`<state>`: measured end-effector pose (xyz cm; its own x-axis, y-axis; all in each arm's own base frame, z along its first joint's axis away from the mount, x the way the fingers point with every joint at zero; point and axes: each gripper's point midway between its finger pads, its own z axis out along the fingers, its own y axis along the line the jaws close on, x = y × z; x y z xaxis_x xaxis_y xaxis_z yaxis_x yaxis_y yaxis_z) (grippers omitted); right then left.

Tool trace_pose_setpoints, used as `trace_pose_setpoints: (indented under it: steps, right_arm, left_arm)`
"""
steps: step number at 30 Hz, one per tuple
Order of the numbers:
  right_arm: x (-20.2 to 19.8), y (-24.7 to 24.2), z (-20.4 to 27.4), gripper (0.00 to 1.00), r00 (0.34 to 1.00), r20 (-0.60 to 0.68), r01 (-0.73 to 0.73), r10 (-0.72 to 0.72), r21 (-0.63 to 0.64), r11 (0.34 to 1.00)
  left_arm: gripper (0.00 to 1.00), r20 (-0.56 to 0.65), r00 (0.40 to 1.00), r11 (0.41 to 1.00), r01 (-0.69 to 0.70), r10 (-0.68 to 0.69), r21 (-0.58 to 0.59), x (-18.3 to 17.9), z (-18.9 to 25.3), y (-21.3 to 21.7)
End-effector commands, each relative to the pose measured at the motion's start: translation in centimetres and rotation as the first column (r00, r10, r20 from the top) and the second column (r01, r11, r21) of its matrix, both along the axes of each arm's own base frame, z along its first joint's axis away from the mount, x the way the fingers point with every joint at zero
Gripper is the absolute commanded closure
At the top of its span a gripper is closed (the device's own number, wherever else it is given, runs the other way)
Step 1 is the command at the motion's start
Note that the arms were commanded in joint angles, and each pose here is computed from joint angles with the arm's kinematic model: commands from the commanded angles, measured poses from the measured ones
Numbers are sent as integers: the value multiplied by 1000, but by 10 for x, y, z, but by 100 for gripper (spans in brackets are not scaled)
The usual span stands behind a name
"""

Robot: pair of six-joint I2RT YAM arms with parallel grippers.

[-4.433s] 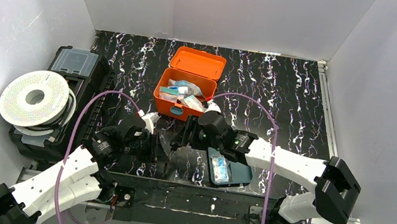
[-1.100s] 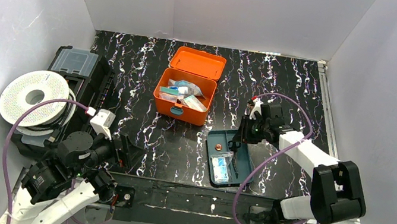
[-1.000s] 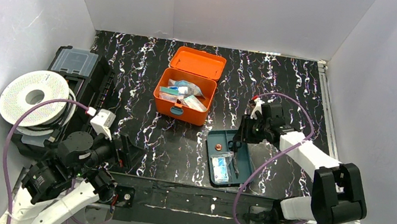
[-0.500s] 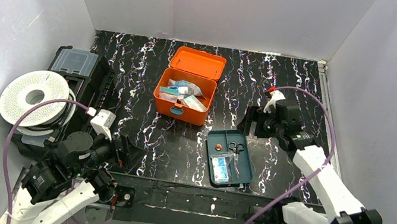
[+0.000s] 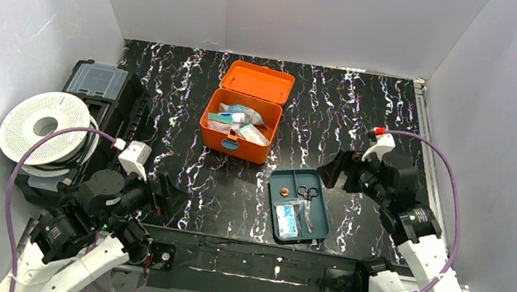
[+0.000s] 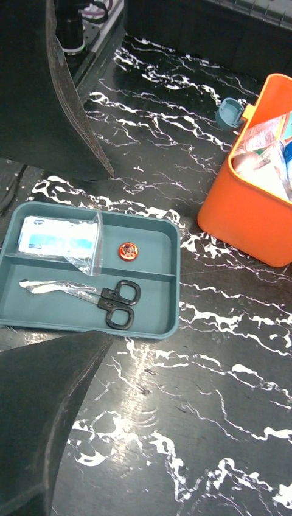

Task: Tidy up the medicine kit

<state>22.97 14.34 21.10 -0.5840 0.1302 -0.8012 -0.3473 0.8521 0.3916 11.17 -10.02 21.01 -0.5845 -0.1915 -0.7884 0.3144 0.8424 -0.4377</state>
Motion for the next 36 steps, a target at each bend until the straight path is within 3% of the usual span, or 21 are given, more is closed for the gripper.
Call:
trace_pose_setpoints:
  steps: [1, 6, 13, 20, 29, 36]
  right_arm:
    - [-15, 0, -1, 2, 1000, -7, 16, -15, 75, 997]
    - [-32, 10, 5, 2, 999, 24, -50, 47, 165, 985]
    - [-42, 33, -11, 2, 990, -58, -105, 128, 300, 948]
    - [-40, 56, -15, 1, 980, -41, -165, 193, 369, 915]
    - [-26, 81, -16, 2, 973, -59, -197, 225, 304, 932]
    - [-15, 89, -15, 1, 972, -64, -212, 228, 191, 958]
  left_arm:
    - [2, -22, 998, 998, -57, 57, 35, 7, -4, 6]
    - [2, -25, 997, 996, -73, 74, 46, 10, -6, 8]
    - [2, -18, 994, 991, -102, 104, 90, 19, -4, 12]
    - [2, -27, 988, 978, -146, 152, 149, 47, 8, 2]
    - [2, -95, 976, 940, -158, 195, 303, 107, 22, -28]
    - [2, -156, 958, 938, -189, 241, 290, 154, 17, -30]
